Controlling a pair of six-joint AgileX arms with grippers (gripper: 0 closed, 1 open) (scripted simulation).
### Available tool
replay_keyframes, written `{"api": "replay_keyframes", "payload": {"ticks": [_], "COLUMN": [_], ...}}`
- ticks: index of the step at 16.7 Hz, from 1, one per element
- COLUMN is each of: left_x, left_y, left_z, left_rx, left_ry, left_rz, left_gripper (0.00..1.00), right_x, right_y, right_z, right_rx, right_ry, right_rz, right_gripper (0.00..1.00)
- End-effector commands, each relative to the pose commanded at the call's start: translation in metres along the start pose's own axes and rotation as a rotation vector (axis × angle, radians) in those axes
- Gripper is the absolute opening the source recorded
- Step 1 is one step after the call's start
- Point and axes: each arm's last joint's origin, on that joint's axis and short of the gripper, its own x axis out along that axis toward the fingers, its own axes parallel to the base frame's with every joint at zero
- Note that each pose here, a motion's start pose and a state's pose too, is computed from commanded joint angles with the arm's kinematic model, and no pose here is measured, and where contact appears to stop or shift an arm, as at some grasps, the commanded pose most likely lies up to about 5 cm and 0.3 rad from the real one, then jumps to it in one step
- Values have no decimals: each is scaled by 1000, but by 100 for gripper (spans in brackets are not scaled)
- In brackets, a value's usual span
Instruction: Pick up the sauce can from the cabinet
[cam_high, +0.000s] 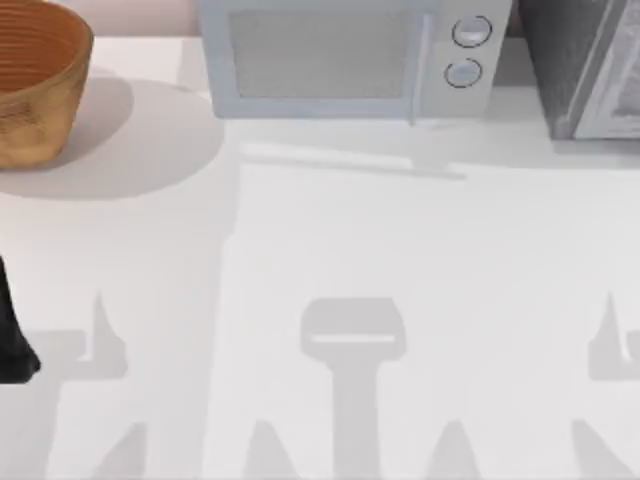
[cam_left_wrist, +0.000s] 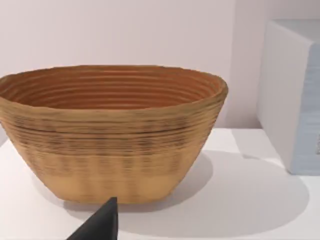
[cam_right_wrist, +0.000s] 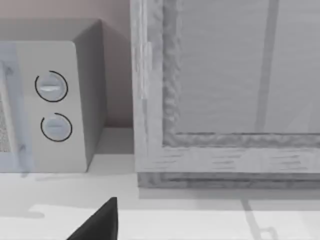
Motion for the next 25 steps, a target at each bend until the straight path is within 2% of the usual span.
{"api": "replay_keyframes", "payload": {"ticks": [3,6,12,19,22,25], "left_x": [0,0,0,0,0,0], "left_y": [0,0,0,0,0,0], "left_z": [0,0,0,0,0,0], "left_rx": [0,0,0,0,0,0], "left_ry": [0,0,0,0,0,0], "left_rz": [0,0,0,0,0,0], "left_gripper": [100,100,100,100,100,100], "right_x": [0,0,15,81,112,136], "right_y": [0,1,7,24,34,42], "right_z": [3,28,136,272,312,337], "right_rx": [0,2,1,-5,-5,-2], "right_ry": [-1,-2,10,27,20,8], "right_rz": [1,5,1,-6,-5,-3], "right_gripper": [100,100,100,100,100,100]}}
